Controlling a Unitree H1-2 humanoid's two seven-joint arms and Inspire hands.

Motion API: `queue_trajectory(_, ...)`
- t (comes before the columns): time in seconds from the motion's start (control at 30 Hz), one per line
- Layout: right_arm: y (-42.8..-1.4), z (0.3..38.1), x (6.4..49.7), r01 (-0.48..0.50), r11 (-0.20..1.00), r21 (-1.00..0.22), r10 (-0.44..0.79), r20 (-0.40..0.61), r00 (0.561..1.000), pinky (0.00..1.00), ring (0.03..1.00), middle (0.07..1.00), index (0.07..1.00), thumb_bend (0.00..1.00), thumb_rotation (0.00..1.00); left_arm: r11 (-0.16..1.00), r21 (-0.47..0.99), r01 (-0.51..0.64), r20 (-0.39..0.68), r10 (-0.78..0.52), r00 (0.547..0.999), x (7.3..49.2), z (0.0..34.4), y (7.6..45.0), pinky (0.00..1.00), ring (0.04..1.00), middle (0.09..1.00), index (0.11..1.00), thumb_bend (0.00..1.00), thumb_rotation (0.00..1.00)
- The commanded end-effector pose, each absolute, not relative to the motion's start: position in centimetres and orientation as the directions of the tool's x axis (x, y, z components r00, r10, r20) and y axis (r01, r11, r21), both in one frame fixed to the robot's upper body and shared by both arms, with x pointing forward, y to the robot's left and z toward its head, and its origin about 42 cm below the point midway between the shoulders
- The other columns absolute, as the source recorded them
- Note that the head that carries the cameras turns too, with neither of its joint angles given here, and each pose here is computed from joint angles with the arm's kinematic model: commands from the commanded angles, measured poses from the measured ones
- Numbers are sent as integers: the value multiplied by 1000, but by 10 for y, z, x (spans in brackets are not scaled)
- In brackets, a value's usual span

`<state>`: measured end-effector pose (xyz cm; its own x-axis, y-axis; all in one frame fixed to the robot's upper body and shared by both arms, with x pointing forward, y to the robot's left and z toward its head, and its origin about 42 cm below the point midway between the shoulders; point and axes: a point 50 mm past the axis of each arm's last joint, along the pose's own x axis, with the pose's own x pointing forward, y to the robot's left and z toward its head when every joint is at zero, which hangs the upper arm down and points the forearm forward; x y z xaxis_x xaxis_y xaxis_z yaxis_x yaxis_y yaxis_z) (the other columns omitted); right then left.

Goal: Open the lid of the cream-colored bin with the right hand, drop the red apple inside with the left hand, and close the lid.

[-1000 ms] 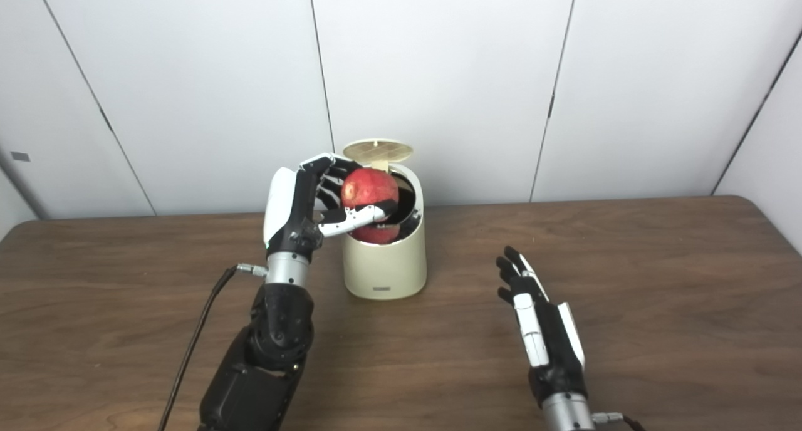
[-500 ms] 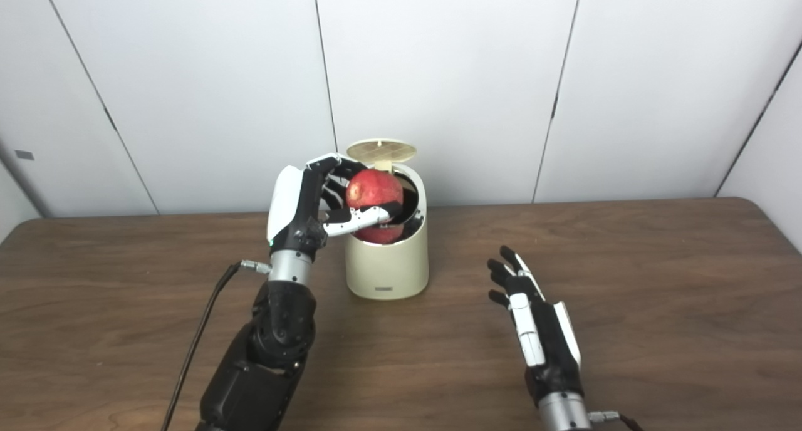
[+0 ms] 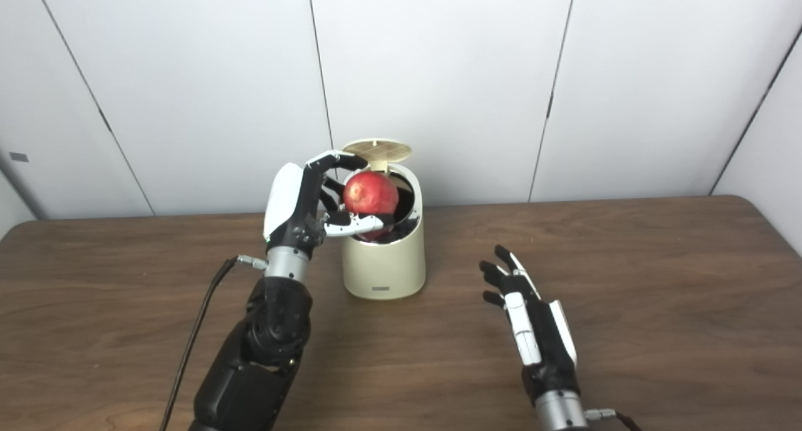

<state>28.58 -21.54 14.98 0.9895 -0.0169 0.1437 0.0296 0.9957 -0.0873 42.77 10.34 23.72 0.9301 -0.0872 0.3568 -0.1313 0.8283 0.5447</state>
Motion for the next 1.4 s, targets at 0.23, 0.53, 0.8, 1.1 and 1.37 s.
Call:
queue_trajectory(0.23, -209, 167, 293, 22, 996, -81, -3, 224, 975, 803, 862, 837, 895, 575, 1000, 831, 542, -127, 386, -112, 916, 432, 252, 98, 484, 614, 723, 684, 906, 0)
queue_trajectory(0.53, -210, 166, 293, 26, 996, -81, -7, 223, 975, 807, 860, 835, 899, 589, 1000, 821, 559, -117, 371, -121, 921, 432, 252, 99, 490, 619, 724, 695, 905, 0)
queue_trajectory(0.8, -209, 167, 293, 26, 997, -78, -8, 220, 975, 806, 857, 827, 891, 602, 1000, 781, 611, -132, 376, -140, 916, 432, 253, 100, 533, 664, 726, 678, 929, 0)
queue_trajectory(1.1, -209, 167, 294, 25, 997, -72, -8, 227, 974, 819, 844, 819, 894, 602, 1000, 689, 708, -152, 351, -157, 923, 432, 253, 99, 606, 714, 719, 663, 939, 107)
queue_trajectory(1.37, -207, 167, 294, 21, 997, -76, -3, 229, 973, 802, 845, 817, 898, 595, 1000, 671, 726, -152, 338, -157, 928, 432, 250, 96, 622, 725, 731, 666, 754, 293)
